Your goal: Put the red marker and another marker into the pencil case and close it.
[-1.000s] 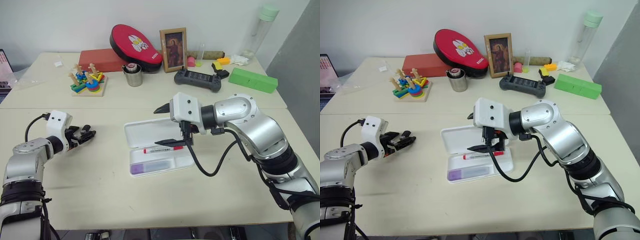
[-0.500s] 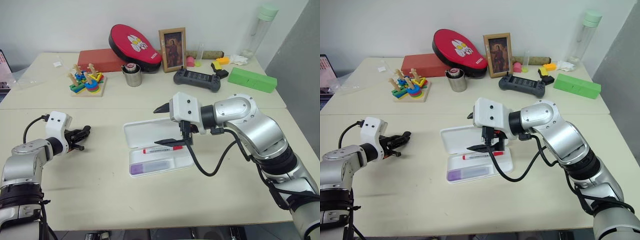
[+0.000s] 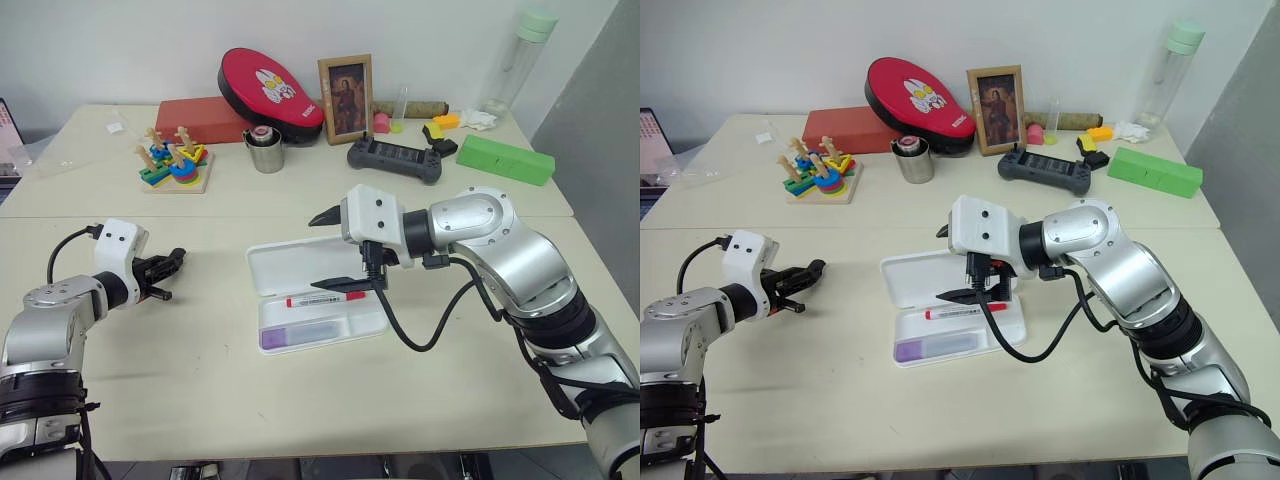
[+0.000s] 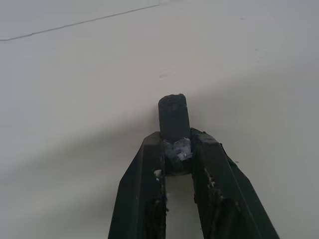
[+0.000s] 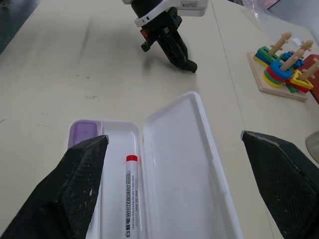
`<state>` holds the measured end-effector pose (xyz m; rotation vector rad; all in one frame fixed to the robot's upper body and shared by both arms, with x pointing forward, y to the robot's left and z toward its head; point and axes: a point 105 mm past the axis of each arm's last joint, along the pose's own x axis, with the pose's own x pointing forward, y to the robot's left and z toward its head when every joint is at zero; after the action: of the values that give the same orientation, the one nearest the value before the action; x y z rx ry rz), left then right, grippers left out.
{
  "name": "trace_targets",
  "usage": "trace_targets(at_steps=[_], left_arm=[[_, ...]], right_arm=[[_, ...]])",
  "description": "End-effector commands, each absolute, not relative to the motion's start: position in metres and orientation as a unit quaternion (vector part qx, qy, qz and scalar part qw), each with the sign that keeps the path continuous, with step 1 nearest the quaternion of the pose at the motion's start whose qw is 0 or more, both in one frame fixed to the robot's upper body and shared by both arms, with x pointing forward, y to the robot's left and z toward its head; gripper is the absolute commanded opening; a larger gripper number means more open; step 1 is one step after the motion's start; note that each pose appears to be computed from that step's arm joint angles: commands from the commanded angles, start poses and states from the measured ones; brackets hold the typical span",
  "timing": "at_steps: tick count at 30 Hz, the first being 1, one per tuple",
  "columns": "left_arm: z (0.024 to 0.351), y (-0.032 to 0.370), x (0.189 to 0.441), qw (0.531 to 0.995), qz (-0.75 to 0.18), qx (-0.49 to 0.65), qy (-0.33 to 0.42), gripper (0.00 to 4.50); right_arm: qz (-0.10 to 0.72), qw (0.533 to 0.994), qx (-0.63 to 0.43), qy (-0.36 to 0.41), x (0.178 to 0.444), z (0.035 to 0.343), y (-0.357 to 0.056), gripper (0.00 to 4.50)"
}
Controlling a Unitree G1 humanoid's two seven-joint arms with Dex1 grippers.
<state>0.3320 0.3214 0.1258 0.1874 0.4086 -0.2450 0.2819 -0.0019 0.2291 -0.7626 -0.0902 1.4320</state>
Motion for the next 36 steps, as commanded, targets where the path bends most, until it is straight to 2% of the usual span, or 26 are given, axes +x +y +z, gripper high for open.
trace_targets(at_steps=[1,8,12,16,20,23,29,32,36], left_arm=[[0.188,0.308,0.331,0.975,-0.132,0.135,0.120,0.43],[0.260,0.250,0.323,0.962,-0.215,0.164,0.026,0.43],[0.273,0.215,0.314,0.945,-0.271,0.178,0.028,0.43],[0.281,0.198,0.308,0.938,-0.296,0.180,0.016,0.43],[0.264,0.140,0.278,0.880,-0.437,0.181,0.033,0.43],[0.243,0.118,0.266,0.852,-0.493,0.168,0.058,0.43],[0.218,0.106,0.261,0.833,-0.528,0.140,0.087,0.43],[0.193,0.094,0.250,0.801,-0.573,0.124,0.121,0.43],[0.152,0.088,0.255,0.799,-0.568,0.099,0.173,0.43]], right_arm=[[0.633,0.684,-0.356,-0.064,0.281,0.238,-0.006,4.50],[0.606,0.698,-0.380,-0.029,0.298,0.223,-0.035,4.50],[0.584,0.711,-0.391,-0.006,0.306,0.216,-0.055,4.50],[0.573,0.715,-0.400,0.005,0.311,0.213,-0.066,4.50],[0.534,0.738,-0.411,0.027,0.323,0.213,-0.095,4.50],[0.530,0.738,-0.416,0.031,0.324,0.213,-0.100,4.50],[0.527,0.739,-0.418,0.031,0.325,0.214,-0.103,4.50],[0.524,0.740,-0.422,0.031,0.325,0.214,-0.105,4.50],[0.519,0.744,-0.419,0.030,0.326,0.215,-0.105,4.50]])
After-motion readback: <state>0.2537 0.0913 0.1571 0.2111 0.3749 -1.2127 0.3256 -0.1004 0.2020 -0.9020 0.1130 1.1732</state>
